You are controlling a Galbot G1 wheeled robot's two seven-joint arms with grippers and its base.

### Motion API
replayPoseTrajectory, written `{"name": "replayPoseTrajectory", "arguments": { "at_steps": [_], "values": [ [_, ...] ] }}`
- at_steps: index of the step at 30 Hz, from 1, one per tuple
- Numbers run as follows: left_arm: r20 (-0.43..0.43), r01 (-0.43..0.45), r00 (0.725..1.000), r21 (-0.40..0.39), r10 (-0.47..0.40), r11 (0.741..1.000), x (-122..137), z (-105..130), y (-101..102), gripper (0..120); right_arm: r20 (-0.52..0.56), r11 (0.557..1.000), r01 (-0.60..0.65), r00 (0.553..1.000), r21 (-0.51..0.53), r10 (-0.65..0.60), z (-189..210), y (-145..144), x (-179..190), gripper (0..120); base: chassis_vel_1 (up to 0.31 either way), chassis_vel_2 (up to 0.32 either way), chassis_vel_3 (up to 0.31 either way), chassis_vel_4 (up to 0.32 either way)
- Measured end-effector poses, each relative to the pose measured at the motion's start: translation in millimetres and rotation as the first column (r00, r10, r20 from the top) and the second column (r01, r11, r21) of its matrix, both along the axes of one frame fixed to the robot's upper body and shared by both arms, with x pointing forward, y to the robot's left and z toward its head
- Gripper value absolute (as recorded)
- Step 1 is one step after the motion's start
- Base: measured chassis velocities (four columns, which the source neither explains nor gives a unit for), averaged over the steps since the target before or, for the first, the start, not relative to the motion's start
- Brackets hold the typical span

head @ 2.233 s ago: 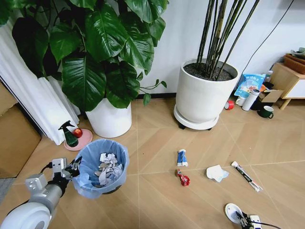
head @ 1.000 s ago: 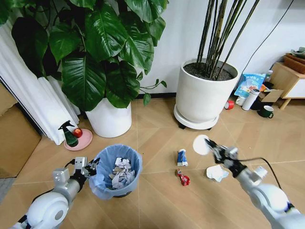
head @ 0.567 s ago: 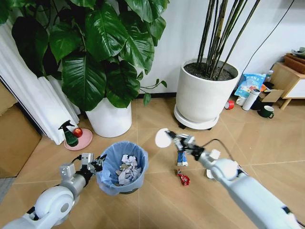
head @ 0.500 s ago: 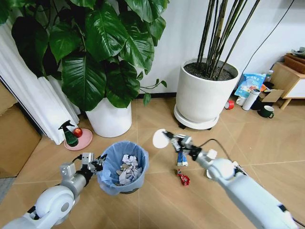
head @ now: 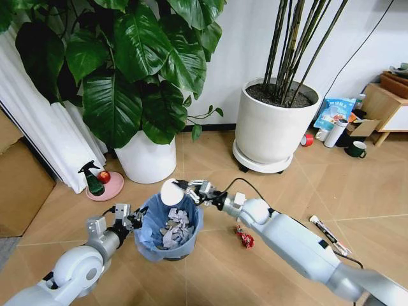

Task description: Pick up the trash bin and place the garbage on the floor into it.

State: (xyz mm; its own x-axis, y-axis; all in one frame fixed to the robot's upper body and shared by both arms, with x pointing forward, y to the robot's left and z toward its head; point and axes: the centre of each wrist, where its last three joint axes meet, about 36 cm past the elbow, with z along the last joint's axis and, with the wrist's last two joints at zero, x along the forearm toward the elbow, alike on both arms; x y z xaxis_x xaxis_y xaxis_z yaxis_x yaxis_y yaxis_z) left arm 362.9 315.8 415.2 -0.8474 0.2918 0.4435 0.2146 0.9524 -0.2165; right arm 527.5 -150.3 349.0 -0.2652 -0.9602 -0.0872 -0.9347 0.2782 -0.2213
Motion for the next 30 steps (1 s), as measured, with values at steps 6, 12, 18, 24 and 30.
{"name": "replayPoseTrajectory", "arguments": {
  "at_steps": [6,12,18,24,30],
  "values": [
    [0.009,-0.004,1.000,0.000,0.004,1.000,0,5,3,0,-0.163,0.989,-0.121,0.981,-0.085,0.106,21,-16,2,23,0.000,0.000,0.000,0.000],
    [0.010,-0.013,1.000,0.005,0.013,1.000,-2,7,7,0,-0.149,0.985,-0.132,0.982,-0.113,0.115,46,-22,21,46,0.000,0.000,0.000,0.000],
    [0.018,-0.030,0.999,0.007,0.030,1.000,-1,10,13,0,-0.159,0.989,-0.118,0.982,-0.087,0.104,48,-36,12,68,0.000,0.000,0.000,0.000],
    [0.014,-0.031,0.999,0.012,0.031,0.999,-2,11,15,0,-0.152,0.992,-0.094,0.985,-0.085,0.080,51,-55,7,88,0.000,0.000,0.000,0.000],
    [0.005,-0.017,1.000,-0.003,0.017,1.000,-4,8,13,0,-0.133,0.993,-0.062,0.990,-0.097,0.049,49,-74,9,100,0.000,0.000,0.000,0.000]
  ]
}}
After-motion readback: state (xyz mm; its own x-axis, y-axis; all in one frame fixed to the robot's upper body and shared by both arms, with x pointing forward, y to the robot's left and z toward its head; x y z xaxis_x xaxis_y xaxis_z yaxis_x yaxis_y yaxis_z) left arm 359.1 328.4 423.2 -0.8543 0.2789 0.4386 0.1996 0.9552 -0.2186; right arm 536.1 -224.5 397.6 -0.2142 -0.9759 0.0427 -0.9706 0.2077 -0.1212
